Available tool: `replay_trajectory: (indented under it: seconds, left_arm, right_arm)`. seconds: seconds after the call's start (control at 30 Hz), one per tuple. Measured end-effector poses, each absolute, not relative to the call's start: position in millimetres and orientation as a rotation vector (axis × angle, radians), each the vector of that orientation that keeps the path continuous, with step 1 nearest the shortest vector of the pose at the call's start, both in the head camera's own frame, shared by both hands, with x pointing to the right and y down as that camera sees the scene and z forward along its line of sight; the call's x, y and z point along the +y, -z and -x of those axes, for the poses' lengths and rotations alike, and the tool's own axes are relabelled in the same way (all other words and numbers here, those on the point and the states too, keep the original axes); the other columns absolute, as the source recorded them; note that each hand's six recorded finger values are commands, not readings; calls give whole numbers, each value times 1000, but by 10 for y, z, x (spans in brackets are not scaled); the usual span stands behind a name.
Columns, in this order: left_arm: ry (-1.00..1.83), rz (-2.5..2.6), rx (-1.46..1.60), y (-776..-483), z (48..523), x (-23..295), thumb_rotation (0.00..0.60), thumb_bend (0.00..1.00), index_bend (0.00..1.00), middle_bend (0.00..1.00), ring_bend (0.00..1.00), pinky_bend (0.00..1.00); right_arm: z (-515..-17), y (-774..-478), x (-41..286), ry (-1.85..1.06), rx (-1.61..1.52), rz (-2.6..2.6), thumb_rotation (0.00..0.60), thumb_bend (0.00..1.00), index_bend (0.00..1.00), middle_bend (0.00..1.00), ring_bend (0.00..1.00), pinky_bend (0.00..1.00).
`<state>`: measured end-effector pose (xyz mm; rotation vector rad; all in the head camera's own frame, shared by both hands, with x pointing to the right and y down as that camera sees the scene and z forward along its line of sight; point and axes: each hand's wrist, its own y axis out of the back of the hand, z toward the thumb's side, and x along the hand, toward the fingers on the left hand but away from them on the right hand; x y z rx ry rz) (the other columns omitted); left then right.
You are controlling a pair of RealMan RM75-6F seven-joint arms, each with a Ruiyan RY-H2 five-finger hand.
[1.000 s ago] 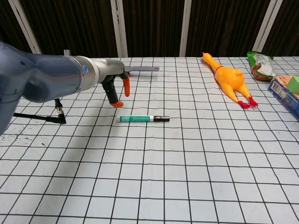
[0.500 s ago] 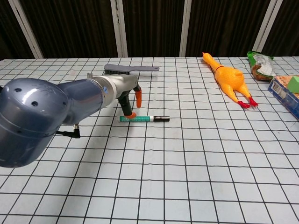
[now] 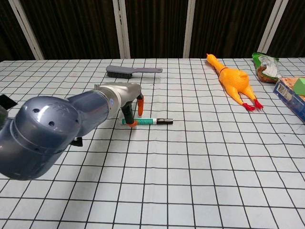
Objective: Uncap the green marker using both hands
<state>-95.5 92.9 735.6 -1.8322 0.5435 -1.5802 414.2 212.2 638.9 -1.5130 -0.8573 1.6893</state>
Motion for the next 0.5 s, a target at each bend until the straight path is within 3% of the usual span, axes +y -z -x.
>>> replay_trajectory:
  seconds: [0.5]
  left_arm:
    - [1572, 1810, 519, -7410, 928, 974, 600, 494, 484, 14, 0, 0]
  right_arm:
    - [-4188, -6436, 2145, -1705, -864, 1514, 600, 109, 120, 0, 44, 36]
